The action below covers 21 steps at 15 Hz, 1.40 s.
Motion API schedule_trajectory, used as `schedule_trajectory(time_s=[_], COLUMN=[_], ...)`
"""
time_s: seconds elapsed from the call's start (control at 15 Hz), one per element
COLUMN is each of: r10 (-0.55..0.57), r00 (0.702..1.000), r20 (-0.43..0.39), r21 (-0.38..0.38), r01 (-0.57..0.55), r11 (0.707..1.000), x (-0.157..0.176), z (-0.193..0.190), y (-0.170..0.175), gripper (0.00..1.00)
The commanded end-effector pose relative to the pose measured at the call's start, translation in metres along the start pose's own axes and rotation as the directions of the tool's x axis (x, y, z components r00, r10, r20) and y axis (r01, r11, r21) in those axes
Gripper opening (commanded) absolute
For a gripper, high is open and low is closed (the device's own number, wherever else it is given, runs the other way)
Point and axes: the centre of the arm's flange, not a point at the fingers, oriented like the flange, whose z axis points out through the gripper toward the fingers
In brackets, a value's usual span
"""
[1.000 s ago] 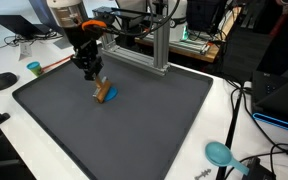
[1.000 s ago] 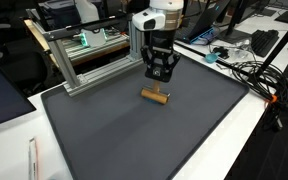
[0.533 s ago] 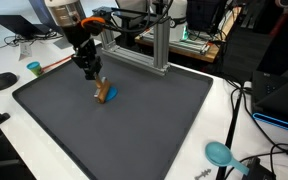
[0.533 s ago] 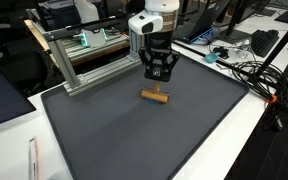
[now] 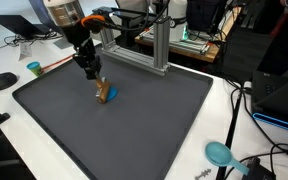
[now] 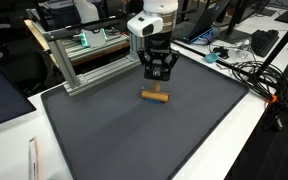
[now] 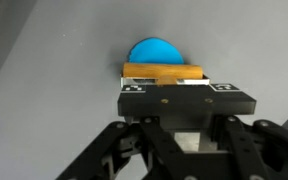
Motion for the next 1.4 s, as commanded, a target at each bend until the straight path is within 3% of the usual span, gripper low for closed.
schedule_trajectory(time_s=[0.0, 0.8, 1.13, 1.33], r10=[-0.034, -0.158, -0.145, -0.111], r00=[0.994, 0.965, 0.931, 0.923], r20=[0.108, 0.208, 0.334, 0.369], r21=[-0.052, -0.059, -0.096, -0.109], r01=[0.040, 0.174, 0.186, 0.162], r11=[0.998, 0.983, 0.978, 0.981], x=[-0.013, -0.017, -0.039, -0.045], z=[0.051, 0.058, 0.075, 0.075], y=[-0.011, -0.028, -0.034, -0.028], gripper=[0.22, 0.22, 0.22, 0.22])
